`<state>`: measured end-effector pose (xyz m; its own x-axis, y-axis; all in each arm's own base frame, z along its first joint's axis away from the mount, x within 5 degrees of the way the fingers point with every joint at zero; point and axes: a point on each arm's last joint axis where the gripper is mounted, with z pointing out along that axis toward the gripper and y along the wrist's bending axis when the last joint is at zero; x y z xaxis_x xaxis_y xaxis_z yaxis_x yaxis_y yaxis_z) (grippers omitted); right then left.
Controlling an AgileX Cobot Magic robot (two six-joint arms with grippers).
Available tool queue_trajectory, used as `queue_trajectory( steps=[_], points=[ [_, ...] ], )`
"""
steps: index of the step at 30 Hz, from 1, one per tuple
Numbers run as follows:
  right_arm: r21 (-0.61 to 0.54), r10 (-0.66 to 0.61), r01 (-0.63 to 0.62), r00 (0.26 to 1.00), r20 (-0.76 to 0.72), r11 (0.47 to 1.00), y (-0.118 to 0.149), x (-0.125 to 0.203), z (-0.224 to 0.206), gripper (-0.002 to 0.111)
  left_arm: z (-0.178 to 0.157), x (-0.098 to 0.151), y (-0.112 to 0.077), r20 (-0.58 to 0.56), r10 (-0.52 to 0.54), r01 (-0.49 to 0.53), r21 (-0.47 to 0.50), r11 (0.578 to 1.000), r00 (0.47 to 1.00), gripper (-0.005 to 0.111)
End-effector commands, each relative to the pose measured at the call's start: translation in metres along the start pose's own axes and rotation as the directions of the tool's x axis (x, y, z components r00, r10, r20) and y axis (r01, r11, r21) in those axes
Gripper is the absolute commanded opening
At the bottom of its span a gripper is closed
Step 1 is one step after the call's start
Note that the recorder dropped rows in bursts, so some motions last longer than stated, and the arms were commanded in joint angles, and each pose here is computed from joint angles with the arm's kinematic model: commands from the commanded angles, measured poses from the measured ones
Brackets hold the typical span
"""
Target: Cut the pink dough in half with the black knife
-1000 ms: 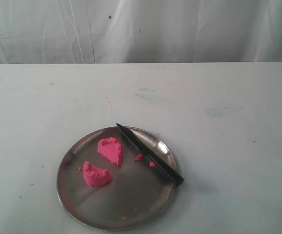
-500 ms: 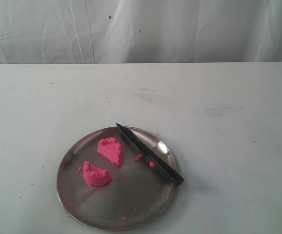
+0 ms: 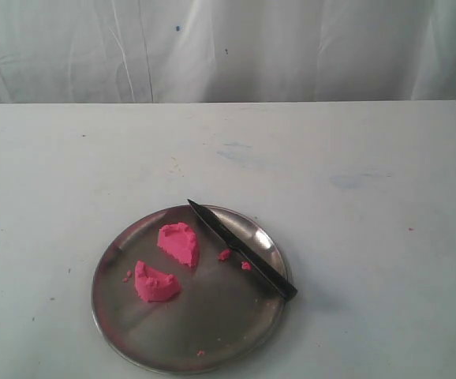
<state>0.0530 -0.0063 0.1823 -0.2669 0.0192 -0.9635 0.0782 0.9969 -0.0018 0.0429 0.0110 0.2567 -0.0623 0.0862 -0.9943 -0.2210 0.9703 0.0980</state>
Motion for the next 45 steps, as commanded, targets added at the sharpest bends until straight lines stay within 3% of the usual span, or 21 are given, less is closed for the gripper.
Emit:
queue_trajectory(
  steps=[1,4,5,9,45],
  points=[
    [0.004,-0.022,0.022,1.0,0.013,1.0,0.0,0.0,0.0,0.0,0.007,0.063,-0.014,-0.259,-0.001,0.029,0.106,0.994,0.966,0.0],
    [0.004,-0.022,0.022,1.0,0.013,1.0,0.0,0.0,0.0,0.0,0.009,0.094,-0.018,-0.374,-0.093,0.136,0.089,0.987,0.923,0.0],
    [0.004,-0.022,0.022,1.0,0.013,1.0,0.0,0.0,0.0,0.0,0.008,0.095,-0.018,-0.384,-0.079,0.122,0.09,0.988,0.92,0.0],
    [0.004,-0.02,0.02,1.0,0.013,1.0,0.0,0.0,0.0,0.0,0.008,0.096,-0.016,-0.386,-0.016,0.057,0.095,0.994,0.922,0.0],
    [-0.027,-0.006,0.007,1.0,0.013,1.0,0.001,0.0,0.0,0.0,0.008,0.096,-0.016,-0.386,-0.029,0.069,0.091,0.993,0.922,0.0]
  ],
)
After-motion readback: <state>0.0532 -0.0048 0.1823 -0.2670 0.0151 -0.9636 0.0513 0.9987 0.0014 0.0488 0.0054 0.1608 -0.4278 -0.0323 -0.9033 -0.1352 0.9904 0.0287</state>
